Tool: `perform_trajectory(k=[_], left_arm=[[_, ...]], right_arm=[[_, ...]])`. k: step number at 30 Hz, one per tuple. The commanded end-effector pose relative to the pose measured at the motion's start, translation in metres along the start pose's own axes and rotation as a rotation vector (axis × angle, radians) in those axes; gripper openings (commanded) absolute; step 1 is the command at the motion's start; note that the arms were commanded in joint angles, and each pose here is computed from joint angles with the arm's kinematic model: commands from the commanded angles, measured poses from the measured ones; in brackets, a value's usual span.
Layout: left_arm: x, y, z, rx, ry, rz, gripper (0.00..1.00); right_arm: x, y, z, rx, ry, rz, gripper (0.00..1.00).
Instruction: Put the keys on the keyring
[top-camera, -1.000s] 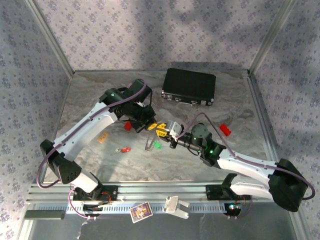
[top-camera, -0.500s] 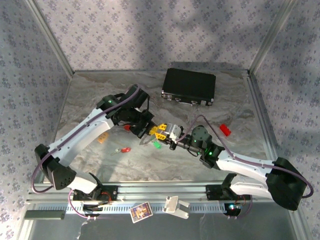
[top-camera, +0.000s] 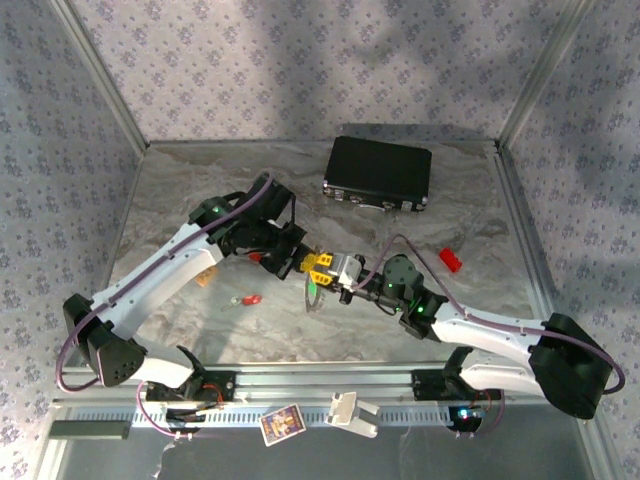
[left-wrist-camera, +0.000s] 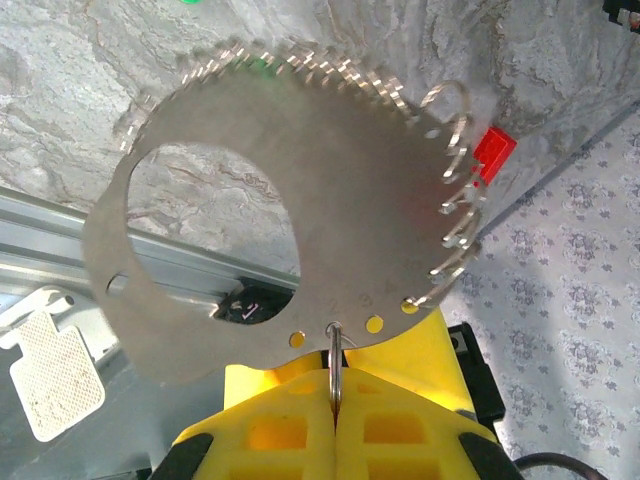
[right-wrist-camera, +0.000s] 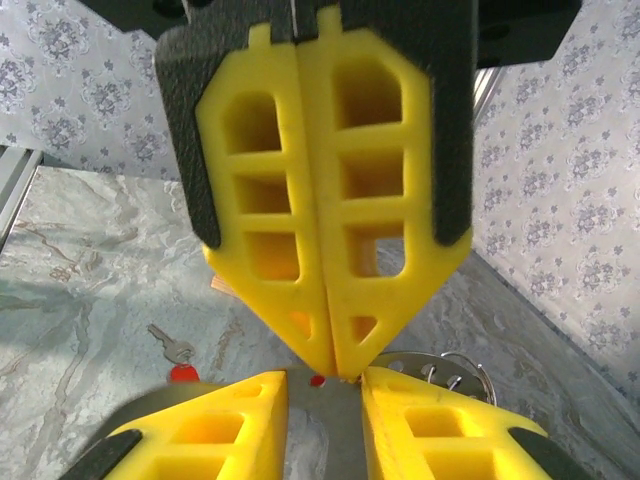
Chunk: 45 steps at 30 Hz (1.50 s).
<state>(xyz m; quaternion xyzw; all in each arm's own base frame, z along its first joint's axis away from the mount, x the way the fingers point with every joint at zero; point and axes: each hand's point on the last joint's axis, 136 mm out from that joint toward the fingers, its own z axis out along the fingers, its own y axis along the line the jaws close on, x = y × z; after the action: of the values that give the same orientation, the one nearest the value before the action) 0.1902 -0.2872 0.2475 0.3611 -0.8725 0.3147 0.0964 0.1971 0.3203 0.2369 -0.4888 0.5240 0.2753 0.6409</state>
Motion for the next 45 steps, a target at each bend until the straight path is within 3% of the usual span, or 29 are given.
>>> perform_trajectory(k=[1, 18, 24, 26, 33, 36, 41, 45], left_arm=[[0.014, -0.005, -0.008, 0.045, 0.055, -0.036, 0.00], [0.023, -0.009, 0.000, 0.070, 0.098, -0.062, 0.00], [0.026, -0.008, 0.008, 0.091, 0.125, -0.092, 0.00], [0.024, -0.007, 0.007, 0.103, 0.110, -0.099, 0.00], [-0.003, -0.008, 0.005, 0.196, 0.009, -0.066, 0.27], [-0.013, -0.014, 0.004, 0.246, -0.038, -0.015, 0.54], [-0.024, -0.015, 0.000, 0.296, -0.078, 0.073, 0.65], [-0.038, -0.007, -0.007, 0.307, -0.162, 0.132, 0.66]], right_arm=[[-0.013, -0.002, -0.004, 0.003, -0.050, -0.022, 0.25], [-0.032, -0.012, 0.000, 0.047, -0.110, -0.022, 0.15], [-0.034, -0.015, 0.001, 0.063, -0.121, -0.022, 0.00], [-0.030, -0.015, 0.001, 0.067, -0.108, -0.018, 0.00], [-0.001, -0.007, -0.005, 0.047, -0.024, 0.036, 0.00], [0.012, 0.000, -0.005, 0.015, 0.017, 0.053, 0.00], [0.022, 0.007, -0.005, -0.021, 0.058, 0.074, 0.00], [0.028, 0.013, -0.003, -0.058, 0.088, 0.090, 0.00]])
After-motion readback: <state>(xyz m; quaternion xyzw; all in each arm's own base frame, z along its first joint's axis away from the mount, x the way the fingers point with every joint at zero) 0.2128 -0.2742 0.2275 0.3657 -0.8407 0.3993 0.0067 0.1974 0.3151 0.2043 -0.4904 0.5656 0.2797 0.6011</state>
